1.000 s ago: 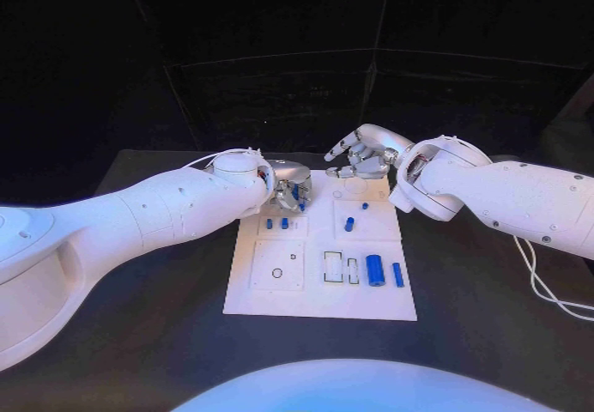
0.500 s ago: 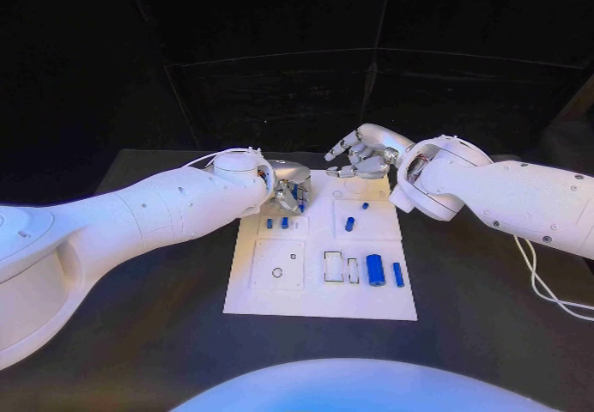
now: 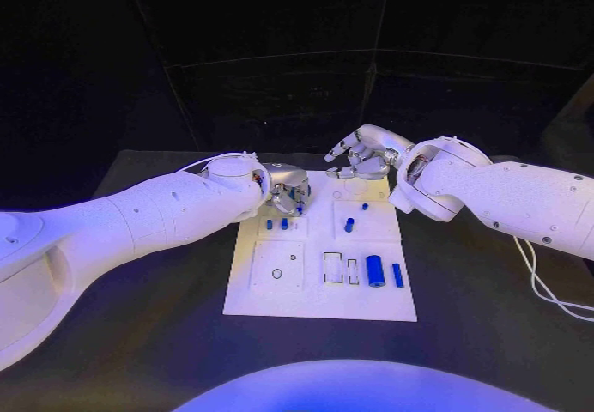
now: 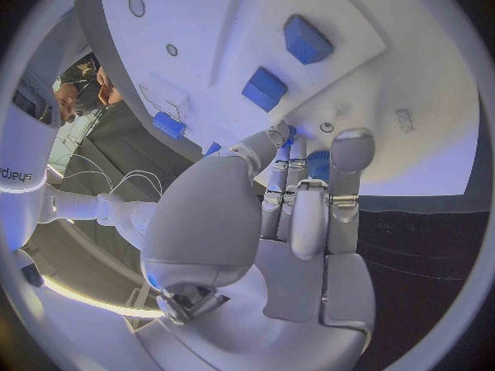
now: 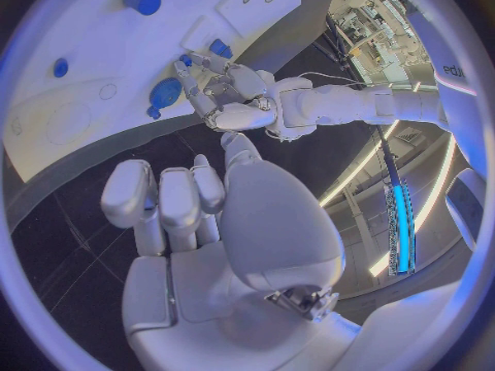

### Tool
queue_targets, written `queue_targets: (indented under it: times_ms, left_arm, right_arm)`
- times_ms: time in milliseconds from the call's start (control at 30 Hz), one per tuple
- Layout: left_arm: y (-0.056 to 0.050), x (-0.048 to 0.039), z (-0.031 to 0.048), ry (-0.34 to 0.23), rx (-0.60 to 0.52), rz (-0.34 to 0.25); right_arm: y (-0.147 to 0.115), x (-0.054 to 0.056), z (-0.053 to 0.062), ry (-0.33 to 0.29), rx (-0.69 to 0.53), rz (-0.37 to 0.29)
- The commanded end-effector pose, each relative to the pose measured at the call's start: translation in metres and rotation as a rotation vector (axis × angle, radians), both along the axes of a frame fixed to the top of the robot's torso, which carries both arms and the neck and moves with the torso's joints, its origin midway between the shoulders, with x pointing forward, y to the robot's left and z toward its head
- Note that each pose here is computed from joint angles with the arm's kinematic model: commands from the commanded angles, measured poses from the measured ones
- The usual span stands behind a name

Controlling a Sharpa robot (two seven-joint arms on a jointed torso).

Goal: Assemble the parts on the task board

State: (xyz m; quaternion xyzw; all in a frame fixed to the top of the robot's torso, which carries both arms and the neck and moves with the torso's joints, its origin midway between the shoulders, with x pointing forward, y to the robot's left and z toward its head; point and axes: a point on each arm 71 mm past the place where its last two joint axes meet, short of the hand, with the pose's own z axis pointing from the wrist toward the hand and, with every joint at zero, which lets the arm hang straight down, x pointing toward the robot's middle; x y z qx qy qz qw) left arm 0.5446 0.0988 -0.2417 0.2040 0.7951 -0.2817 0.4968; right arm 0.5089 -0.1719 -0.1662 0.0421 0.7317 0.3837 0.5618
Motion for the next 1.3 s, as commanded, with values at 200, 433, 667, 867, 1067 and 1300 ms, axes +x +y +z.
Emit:
queue_targets:
  times_ms: [200,433,667,867,1067,1300]
  left_arm:
    - [0.01,-0.001,0.0114,-0.043,-0.087,0.008]
    - [0.019,0.0005,0.0216,-0.034,-0.146,0.038]
    - [0.031,0.0003,0.0238,-0.027,-0.151,0.059]
    - [0.044,0.0011,0.0221,-0.007,-0.129,0.086]
    - [0.047,0.0008,0.0203,0.014,-0.111,0.094]
    - [0.049,0.0004,0.018,0.037,-0.094,0.098]
  right_arm:
    - [-0.001,0.0,0.002,-0.012,0.008,0.002]
    - [-0.002,-0.001,0.002,-0.011,0.008,0.0]
    - [-0.004,-0.001,0.002,-0.011,0.007,-0.002]
    - [-0.005,-0.001,0.001,-0.011,0.006,-0.004]
    - [-0.005,0.0,0.001,-0.01,0.006,-0.004]
    - [-0.005,0.0,0.001,-0.01,0.006,-0.004]
